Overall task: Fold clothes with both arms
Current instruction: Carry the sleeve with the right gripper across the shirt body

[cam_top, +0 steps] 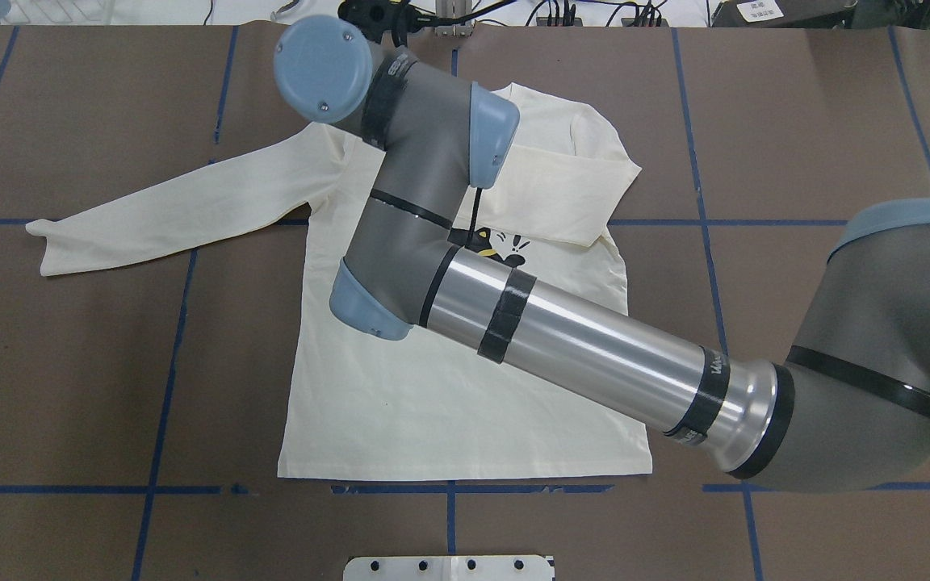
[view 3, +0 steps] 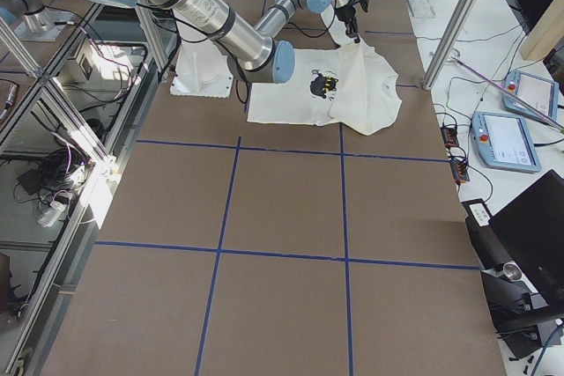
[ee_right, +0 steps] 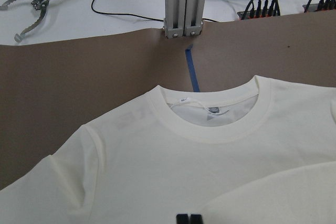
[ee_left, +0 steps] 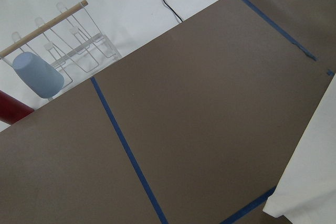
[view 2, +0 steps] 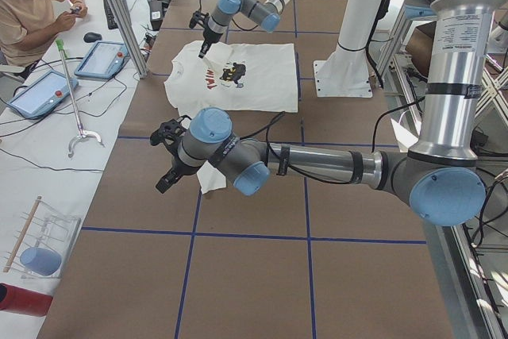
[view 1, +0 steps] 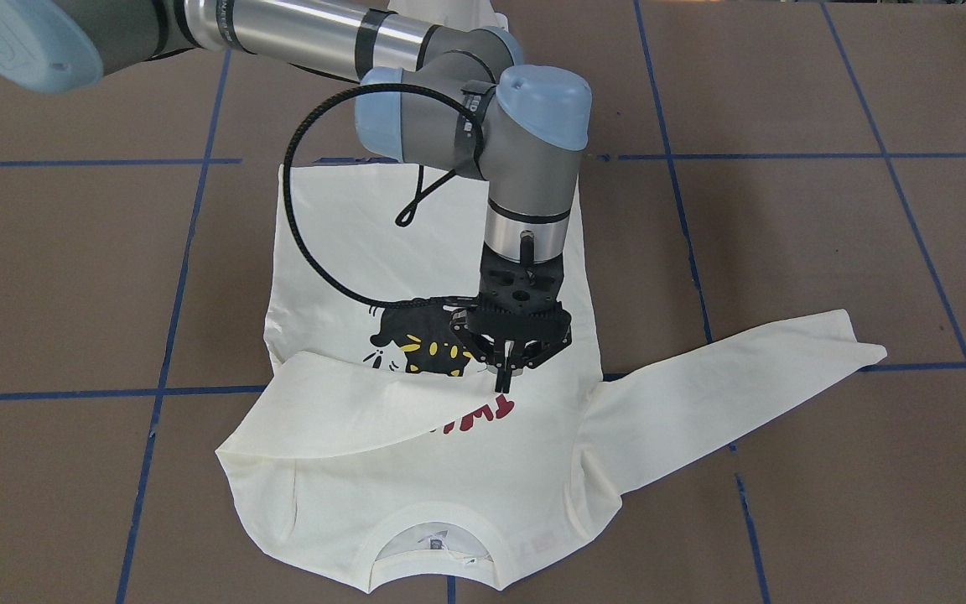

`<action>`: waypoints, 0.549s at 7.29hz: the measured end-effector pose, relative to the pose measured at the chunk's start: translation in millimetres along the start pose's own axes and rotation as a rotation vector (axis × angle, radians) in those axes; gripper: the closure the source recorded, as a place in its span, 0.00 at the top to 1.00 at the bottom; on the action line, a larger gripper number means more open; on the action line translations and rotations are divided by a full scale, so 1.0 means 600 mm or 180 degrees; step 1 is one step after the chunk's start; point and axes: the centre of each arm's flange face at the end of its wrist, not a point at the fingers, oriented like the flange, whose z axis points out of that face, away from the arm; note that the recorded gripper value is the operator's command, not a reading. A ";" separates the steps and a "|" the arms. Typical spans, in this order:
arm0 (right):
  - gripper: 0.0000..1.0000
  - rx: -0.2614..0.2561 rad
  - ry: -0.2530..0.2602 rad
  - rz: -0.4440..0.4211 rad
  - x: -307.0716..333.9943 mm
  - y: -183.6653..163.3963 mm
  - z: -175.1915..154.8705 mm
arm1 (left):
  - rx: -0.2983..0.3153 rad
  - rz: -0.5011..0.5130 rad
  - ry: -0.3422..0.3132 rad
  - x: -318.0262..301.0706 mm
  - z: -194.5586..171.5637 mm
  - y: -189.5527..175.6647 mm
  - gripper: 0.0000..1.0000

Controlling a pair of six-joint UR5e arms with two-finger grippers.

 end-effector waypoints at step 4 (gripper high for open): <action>0.99 0.0020 -0.0024 0.0440 -0.093 0.034 -0.010 | 0.0002 -0.0003 0.0000 0.000 0.000 -0.001 1.00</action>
